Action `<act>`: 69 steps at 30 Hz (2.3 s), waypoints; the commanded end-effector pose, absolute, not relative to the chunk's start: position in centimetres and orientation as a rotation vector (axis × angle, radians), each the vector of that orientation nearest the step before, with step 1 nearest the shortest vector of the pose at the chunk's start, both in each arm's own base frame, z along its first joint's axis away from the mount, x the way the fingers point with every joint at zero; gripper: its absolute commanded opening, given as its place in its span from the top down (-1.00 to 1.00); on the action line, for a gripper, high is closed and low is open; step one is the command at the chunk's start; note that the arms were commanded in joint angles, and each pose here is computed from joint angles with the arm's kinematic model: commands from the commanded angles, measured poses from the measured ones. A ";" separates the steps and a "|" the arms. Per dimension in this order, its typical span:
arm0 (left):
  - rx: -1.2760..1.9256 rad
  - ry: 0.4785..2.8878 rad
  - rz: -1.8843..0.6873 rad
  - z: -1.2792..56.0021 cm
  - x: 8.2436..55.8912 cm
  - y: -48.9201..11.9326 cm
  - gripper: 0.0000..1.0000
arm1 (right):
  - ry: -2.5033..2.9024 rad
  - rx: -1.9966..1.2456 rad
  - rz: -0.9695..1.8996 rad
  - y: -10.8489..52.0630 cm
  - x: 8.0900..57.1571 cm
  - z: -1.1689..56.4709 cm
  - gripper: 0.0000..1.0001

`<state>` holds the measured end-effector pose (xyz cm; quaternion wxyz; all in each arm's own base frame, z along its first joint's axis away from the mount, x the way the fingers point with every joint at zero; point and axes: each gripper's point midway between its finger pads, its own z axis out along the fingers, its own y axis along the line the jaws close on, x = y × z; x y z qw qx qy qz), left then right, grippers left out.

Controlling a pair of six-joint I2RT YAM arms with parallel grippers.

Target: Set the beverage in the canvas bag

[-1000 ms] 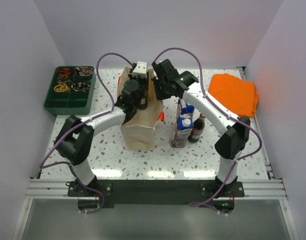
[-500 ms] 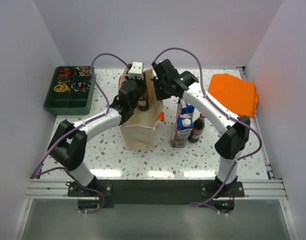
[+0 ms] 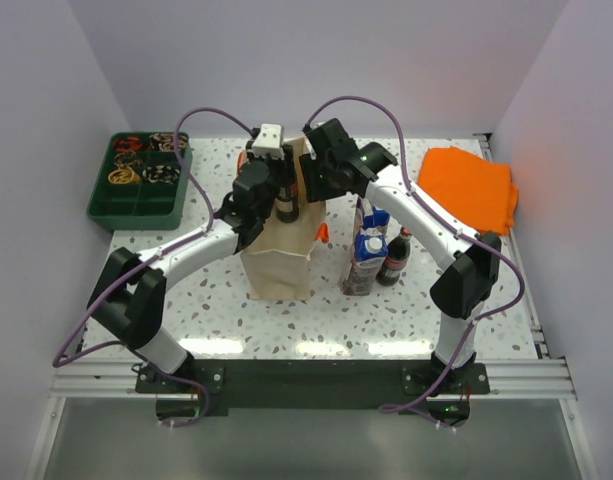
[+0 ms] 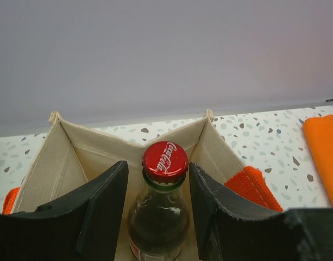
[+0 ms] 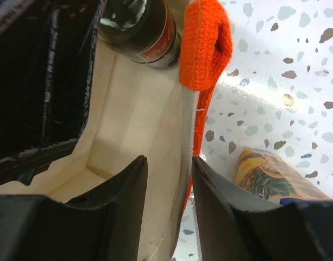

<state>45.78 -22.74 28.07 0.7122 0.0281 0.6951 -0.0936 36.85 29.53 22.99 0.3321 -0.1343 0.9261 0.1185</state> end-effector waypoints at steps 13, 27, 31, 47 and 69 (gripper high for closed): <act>0.028 1.505 -0.230 29.9 44.6 -22.0 -0.31 | 2.365 -0.343 0.338 30.2 37.3 25.0 0.04; 0.062 1.422 -0.300 36.9 41.2 -20.8 -0.49 | 2.266 -0.296 0.301 28.3 37.3 29.9 -0.12; 0.091 1.472 -0.296 37.7 40.2 -20.5 -0.57 | 2.229 -0.272 0.271 26.5 37.1 32.5 -0.25; -0.030 1.798 -0.251 35.0 37.9 -11.9 -0.73 | 2.343 -0.186 0.079 14.8 32.2 33.5 -0.67; 0.096 2.102 -0.577 25.8 37.9 -12.6 -0.22 | 2.382 -0.159 0.098 14.1 30.1 31.4 -0.97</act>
